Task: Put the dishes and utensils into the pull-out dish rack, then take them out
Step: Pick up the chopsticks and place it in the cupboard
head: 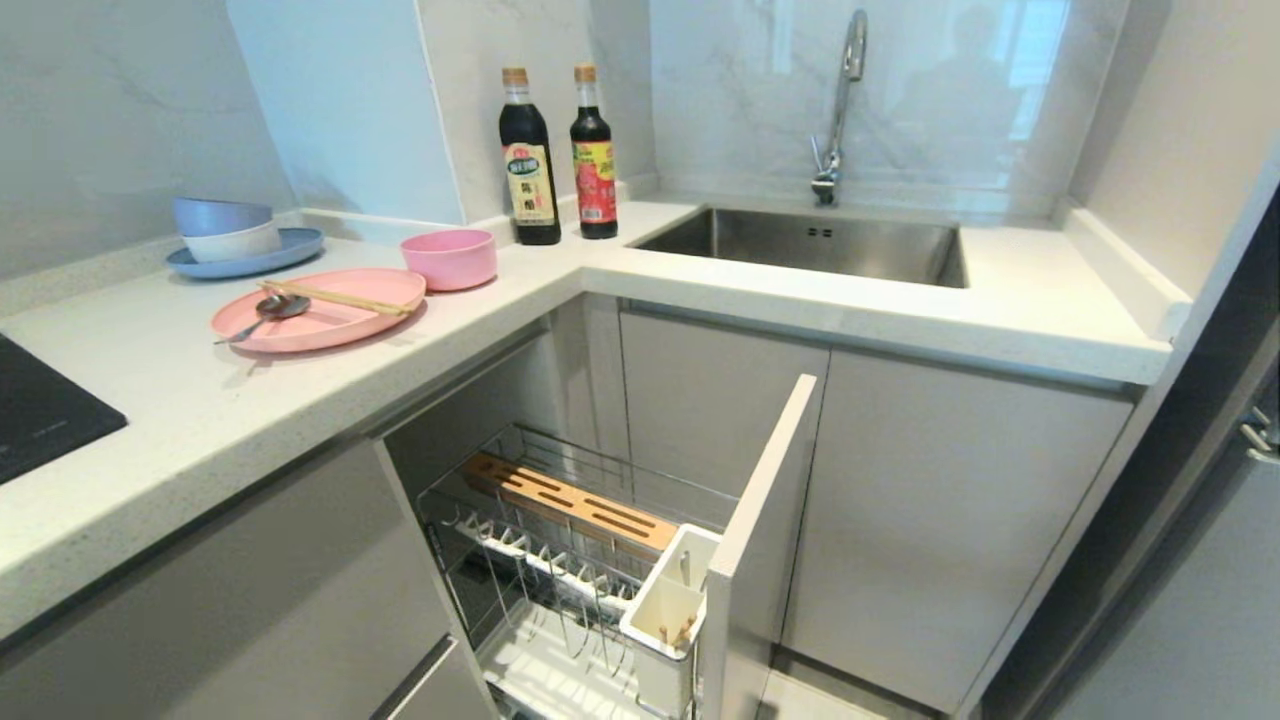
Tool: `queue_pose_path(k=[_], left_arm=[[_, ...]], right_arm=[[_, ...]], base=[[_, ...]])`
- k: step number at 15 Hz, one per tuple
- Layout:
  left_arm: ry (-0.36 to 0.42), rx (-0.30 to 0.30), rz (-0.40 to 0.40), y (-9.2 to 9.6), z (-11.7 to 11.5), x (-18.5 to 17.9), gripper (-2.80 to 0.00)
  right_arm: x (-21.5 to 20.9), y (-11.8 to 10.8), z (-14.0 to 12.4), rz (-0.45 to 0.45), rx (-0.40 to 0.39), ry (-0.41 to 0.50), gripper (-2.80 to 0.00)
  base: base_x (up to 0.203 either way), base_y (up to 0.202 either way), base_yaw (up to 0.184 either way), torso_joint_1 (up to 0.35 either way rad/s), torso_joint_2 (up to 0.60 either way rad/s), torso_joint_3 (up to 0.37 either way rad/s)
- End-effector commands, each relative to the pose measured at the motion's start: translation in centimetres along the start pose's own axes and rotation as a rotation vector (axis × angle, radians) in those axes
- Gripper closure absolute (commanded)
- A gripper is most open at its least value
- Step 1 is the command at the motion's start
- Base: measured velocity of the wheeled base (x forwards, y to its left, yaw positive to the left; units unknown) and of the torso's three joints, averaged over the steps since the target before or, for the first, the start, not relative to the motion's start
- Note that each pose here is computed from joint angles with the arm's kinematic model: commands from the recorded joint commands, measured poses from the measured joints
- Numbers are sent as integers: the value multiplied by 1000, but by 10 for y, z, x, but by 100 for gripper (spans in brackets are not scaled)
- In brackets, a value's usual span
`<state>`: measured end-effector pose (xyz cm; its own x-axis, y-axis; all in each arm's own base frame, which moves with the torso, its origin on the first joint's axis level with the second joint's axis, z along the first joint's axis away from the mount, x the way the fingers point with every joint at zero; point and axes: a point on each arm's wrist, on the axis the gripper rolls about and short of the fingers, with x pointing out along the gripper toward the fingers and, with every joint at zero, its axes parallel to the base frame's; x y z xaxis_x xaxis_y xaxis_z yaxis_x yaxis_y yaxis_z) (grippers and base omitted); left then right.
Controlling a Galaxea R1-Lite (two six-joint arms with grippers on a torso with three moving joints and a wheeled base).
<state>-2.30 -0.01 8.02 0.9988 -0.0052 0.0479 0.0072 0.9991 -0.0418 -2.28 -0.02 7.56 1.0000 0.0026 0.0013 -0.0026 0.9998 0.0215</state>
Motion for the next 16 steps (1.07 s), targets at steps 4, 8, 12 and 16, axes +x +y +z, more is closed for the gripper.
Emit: queue_pose_path(k=[4,8,12,16], left_arm=[[22,-7,2,0,-6,1,0],[23,-4,2,0,-6,2,0],[20,-6,2,0,-6,1,0],[20,-4,2,0,-6,1,0]], right_arm=[[0,0,0,1,0,1,0],[0,0,0,0,0,1,0],[0,0,0,0,0,1,0],[0,0,0,0,0,1,0]], base=[[0,0,0,-1,4,-208],[0,0,0,2,2,-200],[0,0,0,4,3,-126],[0,0,0,2,-1,-10]])
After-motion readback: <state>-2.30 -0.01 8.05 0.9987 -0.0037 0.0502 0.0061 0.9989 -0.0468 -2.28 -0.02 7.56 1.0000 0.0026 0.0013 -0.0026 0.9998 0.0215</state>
